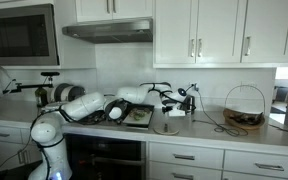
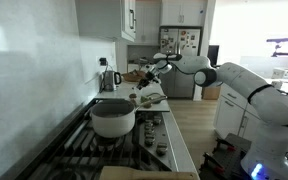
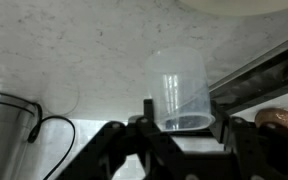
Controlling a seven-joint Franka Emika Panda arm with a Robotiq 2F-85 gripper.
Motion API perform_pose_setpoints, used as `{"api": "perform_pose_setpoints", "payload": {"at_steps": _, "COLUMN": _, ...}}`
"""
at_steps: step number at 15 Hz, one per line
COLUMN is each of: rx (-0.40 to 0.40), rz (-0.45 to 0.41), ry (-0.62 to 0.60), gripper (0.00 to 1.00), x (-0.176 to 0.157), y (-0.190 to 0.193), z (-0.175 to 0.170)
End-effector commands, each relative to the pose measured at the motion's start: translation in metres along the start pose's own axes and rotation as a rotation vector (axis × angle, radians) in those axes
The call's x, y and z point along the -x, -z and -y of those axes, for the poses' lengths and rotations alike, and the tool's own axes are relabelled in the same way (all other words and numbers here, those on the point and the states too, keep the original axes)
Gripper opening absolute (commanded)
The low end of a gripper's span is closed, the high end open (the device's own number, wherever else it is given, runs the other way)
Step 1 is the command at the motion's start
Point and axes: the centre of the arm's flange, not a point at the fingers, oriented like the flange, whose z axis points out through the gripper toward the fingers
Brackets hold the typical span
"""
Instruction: Pour the contents of the cup into the pot
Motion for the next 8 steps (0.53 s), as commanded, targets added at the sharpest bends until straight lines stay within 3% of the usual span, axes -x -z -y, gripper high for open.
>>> {"api": "perform_pose_setpoints", "payload": {"at_steps": 1, "rx": 0.021, "rz": 0.002, "ry": -0.018, "gripper": 0.32, "x": -0.0143, "y": -0.0003, "z": -0.0259}}
{"api": "perform_pose_setpoints", "payload": {"at_steps": 2, "rx": 0.022, "rz": 0.0, "ry": -0.019, "gripper": 0.64, "x": -0.015, "y": 0.0005, "z": -0.0252}}
{"api": "perform_pose_setpoints", "payload": {"at_steps": 5, "rx": 0.026, "rz": -0.004, "ry": -0.022, "gripper": 0.86, "x": -0.0166, "y": 0.0036, "z": -0.0246}}
{"api": "perform_pose_setpoints", "payload": {"at_steps": 8, "rx": 0.032, "rz": -0.007, "ry": -0.025, "gripper": 0.93, "x": -0.0203, "y": 0.0089, "z": -0.0234}}
